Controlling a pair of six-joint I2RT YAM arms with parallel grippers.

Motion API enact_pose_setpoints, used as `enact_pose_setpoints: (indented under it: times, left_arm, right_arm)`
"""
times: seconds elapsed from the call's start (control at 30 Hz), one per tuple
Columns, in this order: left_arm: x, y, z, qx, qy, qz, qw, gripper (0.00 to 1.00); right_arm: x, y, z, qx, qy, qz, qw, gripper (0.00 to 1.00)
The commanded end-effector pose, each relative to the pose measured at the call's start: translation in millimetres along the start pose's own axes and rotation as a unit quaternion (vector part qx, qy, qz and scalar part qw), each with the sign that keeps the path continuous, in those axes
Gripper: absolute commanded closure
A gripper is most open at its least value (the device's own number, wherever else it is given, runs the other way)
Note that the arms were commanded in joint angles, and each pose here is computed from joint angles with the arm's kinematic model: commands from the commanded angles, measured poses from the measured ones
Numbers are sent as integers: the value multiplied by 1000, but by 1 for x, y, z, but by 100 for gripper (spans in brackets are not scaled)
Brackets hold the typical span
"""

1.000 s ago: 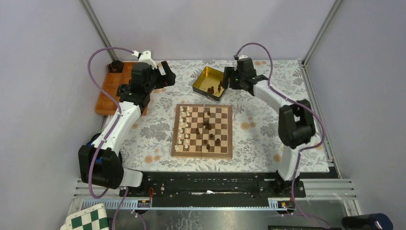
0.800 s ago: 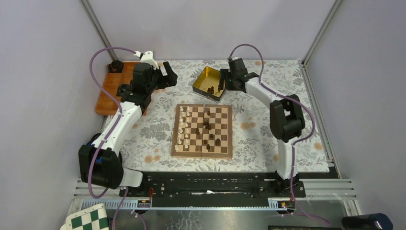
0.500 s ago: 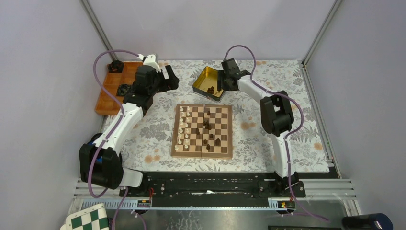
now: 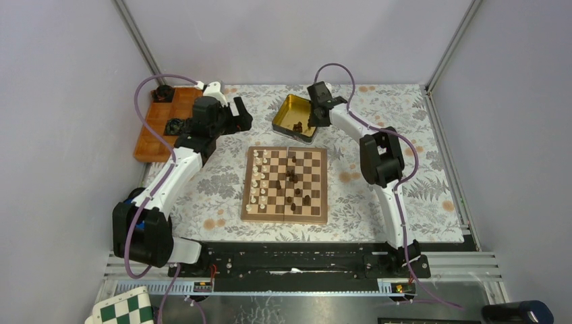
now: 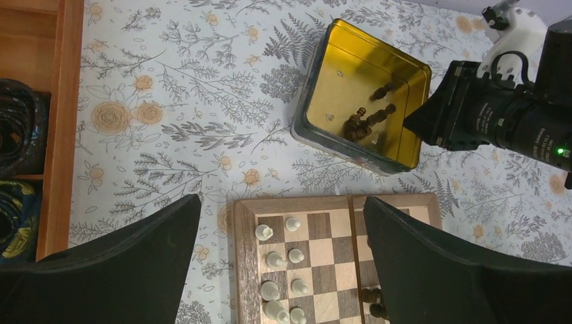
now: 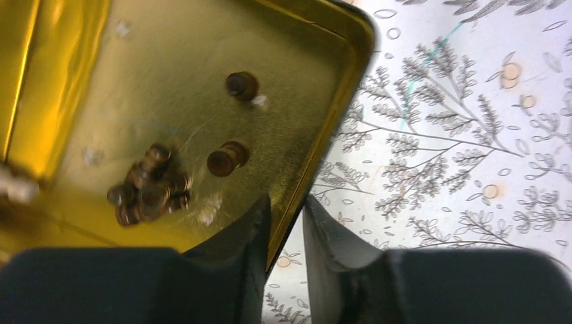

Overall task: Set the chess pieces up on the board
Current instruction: Move the storage box to the center of the board.

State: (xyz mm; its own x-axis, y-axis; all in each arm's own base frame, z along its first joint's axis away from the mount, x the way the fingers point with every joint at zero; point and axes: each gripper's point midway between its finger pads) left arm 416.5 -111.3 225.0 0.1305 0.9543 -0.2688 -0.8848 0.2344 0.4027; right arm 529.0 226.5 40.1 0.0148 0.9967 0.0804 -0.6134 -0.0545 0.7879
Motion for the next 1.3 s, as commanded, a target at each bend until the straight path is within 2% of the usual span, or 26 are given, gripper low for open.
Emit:
enact_pose_setpoints:
  times: [0.0, 0.2, 0.27, 0.43, 0.83, 1.27]
  left_arm:
    - [-3, 2, 3, -10, -4, -5, 1000, 1]
    - [-2, 0, 0, -7, -6, -2, 1000, 1]
    - [-2, -1, 0, -6, -6, -1, 1000, 1]
    - [0, -3, -2, -3, -8, 2, 1000, 1]
    - [4, -7, -16, 14, -6, 6, 1000, 1]
    - [7, 5, -34, 25, 4, 6, 1000, 1]
  right_arm:
    - [-4, 9, 29, -42, 10, -27, 999, 74]
    - [-21, 7, 43, -55, 0, -44, 998, 87]
    - [-30, 8, 50, -61, -9, -50, 997, 88]
    - [-61, 7, 67, -71, -39, -64, 995, 100]
    - [-158, 22, 94, -82, -80, -123, 986, 100]
    - [-198, 57, 39, -47, -94, -194, 975, 100]
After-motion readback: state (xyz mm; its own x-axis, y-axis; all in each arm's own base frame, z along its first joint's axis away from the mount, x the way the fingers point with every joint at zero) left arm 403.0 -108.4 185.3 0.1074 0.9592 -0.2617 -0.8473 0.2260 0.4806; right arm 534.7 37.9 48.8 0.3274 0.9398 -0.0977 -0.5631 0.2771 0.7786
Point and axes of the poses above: each gripper's point midway between its finger pads, its own y axis back along the fingers, its own x axis along the line the jaws close on, z = x × y, and after that the axes turned 4 degrees about -y, right-handed
